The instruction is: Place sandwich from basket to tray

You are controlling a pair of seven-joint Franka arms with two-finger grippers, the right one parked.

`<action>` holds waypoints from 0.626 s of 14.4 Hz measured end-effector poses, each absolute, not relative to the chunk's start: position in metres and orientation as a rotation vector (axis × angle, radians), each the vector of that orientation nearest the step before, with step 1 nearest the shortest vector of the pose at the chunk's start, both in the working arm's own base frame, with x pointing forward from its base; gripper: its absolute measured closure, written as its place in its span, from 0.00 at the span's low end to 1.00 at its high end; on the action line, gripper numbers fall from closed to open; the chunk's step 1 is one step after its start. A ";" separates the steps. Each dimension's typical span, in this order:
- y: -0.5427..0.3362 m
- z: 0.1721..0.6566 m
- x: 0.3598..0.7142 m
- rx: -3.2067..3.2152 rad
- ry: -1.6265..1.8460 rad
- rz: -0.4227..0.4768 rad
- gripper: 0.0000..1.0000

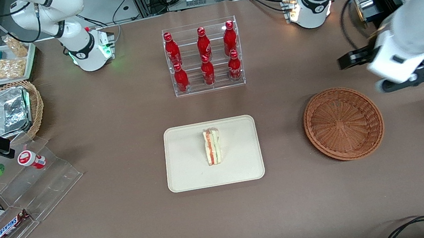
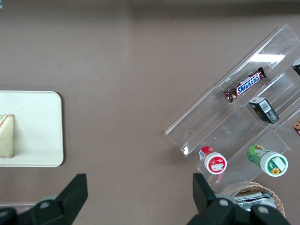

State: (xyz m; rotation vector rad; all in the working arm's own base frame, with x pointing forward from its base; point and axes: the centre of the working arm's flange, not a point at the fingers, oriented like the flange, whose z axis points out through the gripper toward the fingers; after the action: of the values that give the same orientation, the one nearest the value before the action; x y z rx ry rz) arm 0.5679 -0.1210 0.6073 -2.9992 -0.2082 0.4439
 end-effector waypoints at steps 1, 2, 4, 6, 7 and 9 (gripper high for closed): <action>-0.118 0.600 0.560 -2.995 -0.208 0.419 0.00; -0.119 0.594 0.548 -2.986 -0.190 0.407 0.00; -0.113 0.592 0.526 -2.975 -0.101 0.411 0.00; -0.094 0.607 0.514 -2.984 -0.045 0.393 0.00; -0.084 0.616 0.510 -2.990 -0.050 0.374 0.00; -0.071 0.630 0.506 -3.001 -0.060 0.337 0.00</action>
State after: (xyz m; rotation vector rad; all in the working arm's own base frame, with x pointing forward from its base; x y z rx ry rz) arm 0.5063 -0.0714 0.6297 -3.0006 -0.0598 0.3370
